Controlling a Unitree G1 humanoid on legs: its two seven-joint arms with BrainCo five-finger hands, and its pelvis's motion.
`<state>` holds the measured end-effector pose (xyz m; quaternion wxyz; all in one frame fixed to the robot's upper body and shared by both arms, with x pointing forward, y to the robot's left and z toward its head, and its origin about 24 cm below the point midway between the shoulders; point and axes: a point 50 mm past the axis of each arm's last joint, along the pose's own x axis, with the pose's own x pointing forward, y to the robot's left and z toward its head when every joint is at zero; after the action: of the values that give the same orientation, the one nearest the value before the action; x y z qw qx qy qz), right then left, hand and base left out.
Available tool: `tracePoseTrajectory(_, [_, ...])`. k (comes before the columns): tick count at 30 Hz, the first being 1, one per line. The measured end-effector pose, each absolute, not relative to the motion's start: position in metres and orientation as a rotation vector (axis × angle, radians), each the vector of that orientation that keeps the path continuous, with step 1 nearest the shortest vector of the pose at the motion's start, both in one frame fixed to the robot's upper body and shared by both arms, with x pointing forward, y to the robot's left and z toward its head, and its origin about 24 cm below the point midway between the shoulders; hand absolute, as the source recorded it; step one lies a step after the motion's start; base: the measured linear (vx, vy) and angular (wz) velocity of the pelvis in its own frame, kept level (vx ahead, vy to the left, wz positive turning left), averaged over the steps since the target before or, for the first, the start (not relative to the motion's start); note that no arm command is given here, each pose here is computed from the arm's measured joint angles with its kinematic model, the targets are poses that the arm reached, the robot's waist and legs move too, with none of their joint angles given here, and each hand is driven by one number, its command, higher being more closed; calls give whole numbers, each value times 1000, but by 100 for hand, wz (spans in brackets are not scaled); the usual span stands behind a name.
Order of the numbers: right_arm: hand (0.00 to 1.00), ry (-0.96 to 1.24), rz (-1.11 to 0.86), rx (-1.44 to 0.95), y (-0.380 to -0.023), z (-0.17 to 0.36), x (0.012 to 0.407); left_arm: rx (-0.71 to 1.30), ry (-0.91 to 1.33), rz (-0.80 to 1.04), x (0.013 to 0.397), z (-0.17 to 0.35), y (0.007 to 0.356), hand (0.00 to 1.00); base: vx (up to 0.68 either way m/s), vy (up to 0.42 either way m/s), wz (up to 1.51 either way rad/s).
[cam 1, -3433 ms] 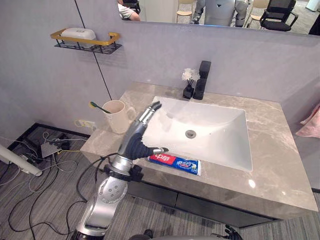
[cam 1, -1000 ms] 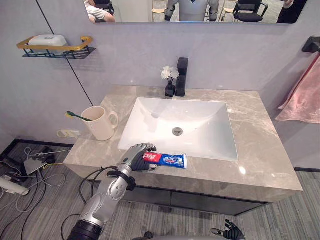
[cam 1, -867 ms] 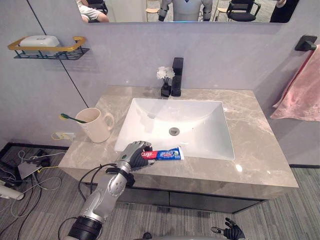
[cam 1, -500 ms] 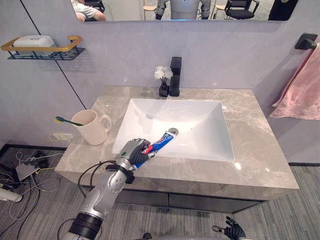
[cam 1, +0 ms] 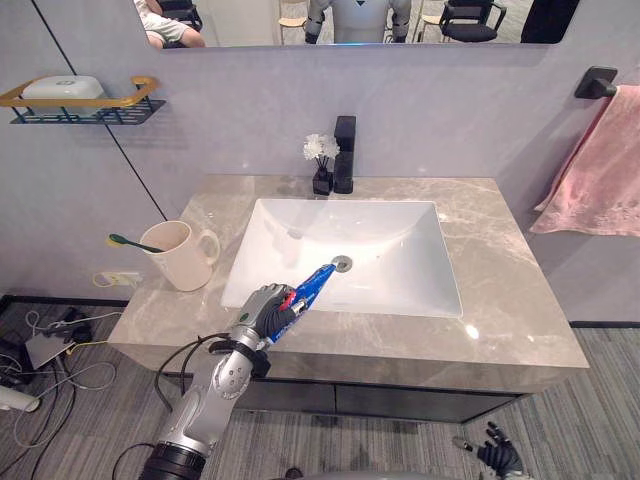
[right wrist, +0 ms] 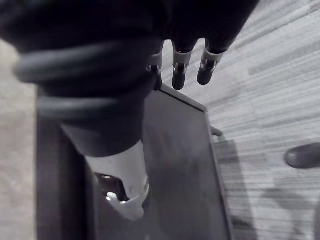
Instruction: Organize washtable
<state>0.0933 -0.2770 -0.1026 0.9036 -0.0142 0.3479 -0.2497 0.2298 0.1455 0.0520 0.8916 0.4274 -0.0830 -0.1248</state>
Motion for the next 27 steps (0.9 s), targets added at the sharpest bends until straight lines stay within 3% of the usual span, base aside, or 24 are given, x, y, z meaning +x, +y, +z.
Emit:
tracePoseTrajectory(10, [0, 222, -613, -10, -309, -8, 128, 762, -289, -174, 219, 82, 142, 100, -17, -14, -12])
tracePoseTrajectory(21, [0, -307, -400, -70, -312, 106, 169, 707, -283, -176, 213, 86, 149, 100, -8, -6, 0])
tracePoseTrajectory(27, [0, -493, -138, 91, -273, 135, 211, 678, -330, -190, 211, 93, 145, 100, -20, -19, 18])
